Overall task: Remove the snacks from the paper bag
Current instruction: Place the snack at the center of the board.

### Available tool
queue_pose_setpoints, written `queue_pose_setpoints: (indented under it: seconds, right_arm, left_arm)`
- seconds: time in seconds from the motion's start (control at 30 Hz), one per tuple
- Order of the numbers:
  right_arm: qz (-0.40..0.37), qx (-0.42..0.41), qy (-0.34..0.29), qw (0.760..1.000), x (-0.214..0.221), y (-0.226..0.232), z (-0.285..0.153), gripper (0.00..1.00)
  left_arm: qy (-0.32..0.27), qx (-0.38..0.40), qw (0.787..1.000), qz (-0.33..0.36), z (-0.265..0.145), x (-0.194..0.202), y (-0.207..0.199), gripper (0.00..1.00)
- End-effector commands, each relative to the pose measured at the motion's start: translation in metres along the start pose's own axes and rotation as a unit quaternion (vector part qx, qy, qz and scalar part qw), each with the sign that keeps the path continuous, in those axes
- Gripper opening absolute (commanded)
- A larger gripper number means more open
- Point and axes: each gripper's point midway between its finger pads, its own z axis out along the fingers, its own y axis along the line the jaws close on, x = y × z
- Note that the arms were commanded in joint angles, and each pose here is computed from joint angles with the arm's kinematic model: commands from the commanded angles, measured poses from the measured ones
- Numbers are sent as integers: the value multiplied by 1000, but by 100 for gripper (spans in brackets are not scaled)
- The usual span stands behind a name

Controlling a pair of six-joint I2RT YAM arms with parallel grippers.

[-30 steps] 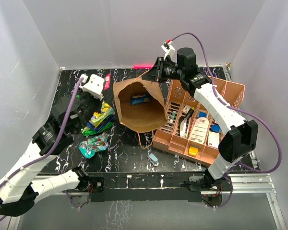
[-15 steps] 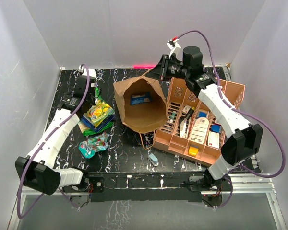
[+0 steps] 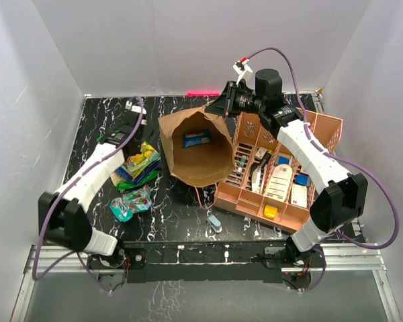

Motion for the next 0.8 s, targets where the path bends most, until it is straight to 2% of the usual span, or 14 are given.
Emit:
queue_pose_setpoints:
  seconds: [0.0, 0.17, 0.27, 0.4, 0.53, 0.6, 0.77]
  right_arm:
    - [-32, -24, -36, 999, -21, 23, -13, 7]
    - [-29, -24, -35, 999, -20, 22, -13, 7]
    - [-27, -24, -32, 999, -18, 21, -13, 7]
    - [-29, -22, -34, 999, -19, 22, -15, 7]
    - [-30, -21, -36, 999, -19, 22, -16, 7]
    - [-30, -22, -35, 999, -20, 22, -16, 7]
    - [-30, -24, -36, 999, -20, 24, -18, 7]
  left_arm:
    - [-24, -31, 996, 81, 19, -25, -15, 0]
    - [-48, -49, 991, 118, 36, -32, -30, 0]
    - [-34, -35, 991, 126, 45, -22, -40, 2]
    - [-12, 21, 992, 120, 51, -1, -62, 2]
    - [-1, 24, 993, 117, 52, 12, -62, 5]
    - [-2, 26, 993, 116, 50, 12, -62, 8]
    - [-30, 42, 994, 98, 33, -4, -59, 26]
